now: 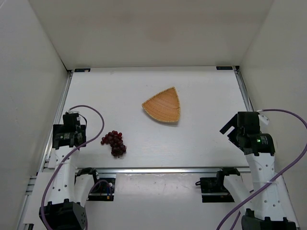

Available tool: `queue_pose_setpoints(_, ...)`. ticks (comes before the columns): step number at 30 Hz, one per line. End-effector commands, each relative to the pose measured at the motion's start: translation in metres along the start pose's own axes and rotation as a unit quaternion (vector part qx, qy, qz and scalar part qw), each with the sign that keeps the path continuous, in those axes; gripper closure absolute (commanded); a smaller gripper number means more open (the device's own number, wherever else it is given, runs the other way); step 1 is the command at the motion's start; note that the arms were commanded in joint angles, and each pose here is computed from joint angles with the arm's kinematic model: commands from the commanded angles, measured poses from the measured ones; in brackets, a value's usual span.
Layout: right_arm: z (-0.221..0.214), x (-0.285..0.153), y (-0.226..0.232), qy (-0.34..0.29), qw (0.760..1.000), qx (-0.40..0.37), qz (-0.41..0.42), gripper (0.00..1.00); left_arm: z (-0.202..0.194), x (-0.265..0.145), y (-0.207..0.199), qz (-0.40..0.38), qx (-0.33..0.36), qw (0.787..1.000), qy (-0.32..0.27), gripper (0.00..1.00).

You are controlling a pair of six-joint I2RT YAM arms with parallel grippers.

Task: Place and organize the fake fruits in the fruit bowl

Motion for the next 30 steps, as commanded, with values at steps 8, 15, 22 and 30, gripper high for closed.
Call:
queue_pose_setpoints(8, 0.003, -0.003, 0.044, 0.007, 0.986, -0.093, 0.141, 0.0, 0.105, -0.082, -0.03, -0.183, 0.385, 0.871, -0.246, 0.0)
queue_pose_setpoints(15, -0.004, 0.007, 0.055, 0.029, 0.983, -0.13, 0.13, 0.0, 0.115, -0.101, -0.119, -0.187, 0.633, 0.671, -0.339, 0.0)
queue_pose_setpoints(22, -0.011, 0.01, 0.056, 0.031, 0.984, -0.117, 0.133, 0.0, 0.068, -0.078, -0.182, -0.183, 0.781, 0.487, -0.346, 0.0)
queue_pose_setpoints(30, -0.02, 0.013, 0.049, 0.047, 0.985, -0.108, 0.124, 0.0, 0.045, -0.058, -0.218, -0.221, 0.819, 0.437, -0.3, 0.0)
Point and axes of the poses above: each gripper's point midway between its finger pads, its own x axis out along the fingers, its own y axis along the line the jaws close on, z = x × y, the point moved 4 cm from there along -x, back along the fingers, and after that the axes turned 10 degrees about x, right-handed, at the moved point
